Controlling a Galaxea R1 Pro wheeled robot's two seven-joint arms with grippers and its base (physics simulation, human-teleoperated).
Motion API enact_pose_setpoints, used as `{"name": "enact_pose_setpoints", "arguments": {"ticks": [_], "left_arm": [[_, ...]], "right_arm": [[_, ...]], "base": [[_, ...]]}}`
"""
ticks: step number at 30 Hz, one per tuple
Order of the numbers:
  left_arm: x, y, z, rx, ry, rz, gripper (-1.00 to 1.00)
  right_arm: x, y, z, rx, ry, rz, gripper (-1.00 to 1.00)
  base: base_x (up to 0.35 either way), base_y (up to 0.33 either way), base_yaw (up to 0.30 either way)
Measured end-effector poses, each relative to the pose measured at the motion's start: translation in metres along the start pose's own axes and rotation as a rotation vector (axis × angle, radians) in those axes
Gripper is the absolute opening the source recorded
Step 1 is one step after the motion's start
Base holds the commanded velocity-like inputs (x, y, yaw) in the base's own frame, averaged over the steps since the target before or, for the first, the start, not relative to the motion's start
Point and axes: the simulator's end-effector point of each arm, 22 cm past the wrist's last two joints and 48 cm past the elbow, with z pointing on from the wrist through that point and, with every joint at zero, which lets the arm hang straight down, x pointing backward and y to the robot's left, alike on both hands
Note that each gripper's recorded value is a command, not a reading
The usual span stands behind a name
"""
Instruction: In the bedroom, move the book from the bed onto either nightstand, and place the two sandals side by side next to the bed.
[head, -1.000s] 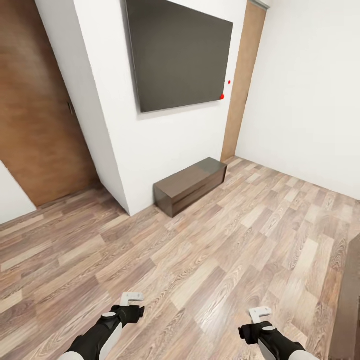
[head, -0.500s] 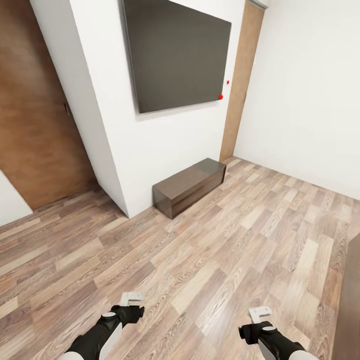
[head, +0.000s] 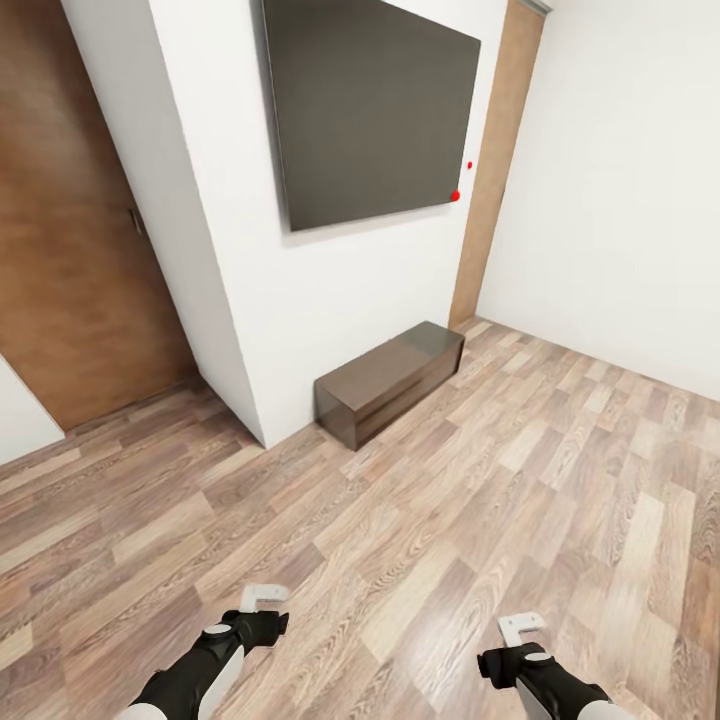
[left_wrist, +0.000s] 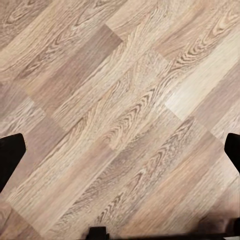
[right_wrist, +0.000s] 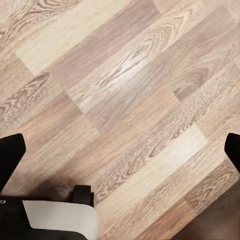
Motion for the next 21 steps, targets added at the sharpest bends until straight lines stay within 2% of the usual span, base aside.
{"name": "enact_pose_setpoints", "arguments": {"ticks": [9, 15, 21], "left_arm": [[-0.0001, 0.0000, 0.0000, 0.000, 0.000, 0.000, 1.00], [-0.0001, -0.0001, 0.0001, 0.000, 0.000, 0.000, 1.00], [-0.0002, -0.0010, 0.0003, 0.001, 0.000, 0.000, 1.00]], "right_arm": [[0.0000, 0.0000, 0.0000, 0.000, 0.000, 0.001, 1.00], [0.0002, -0.0001, 0.0000, 0.000, 0.001, 0.001, 1.00], [0.0001, -0.0002, 0.0003, 0.000, 0.001, 0.001, 1.00]], "base": [[0.300, 0.216, -0.025], [0.282, 0.161, -0.204], [0.109, 0.055, -0.272]]}}
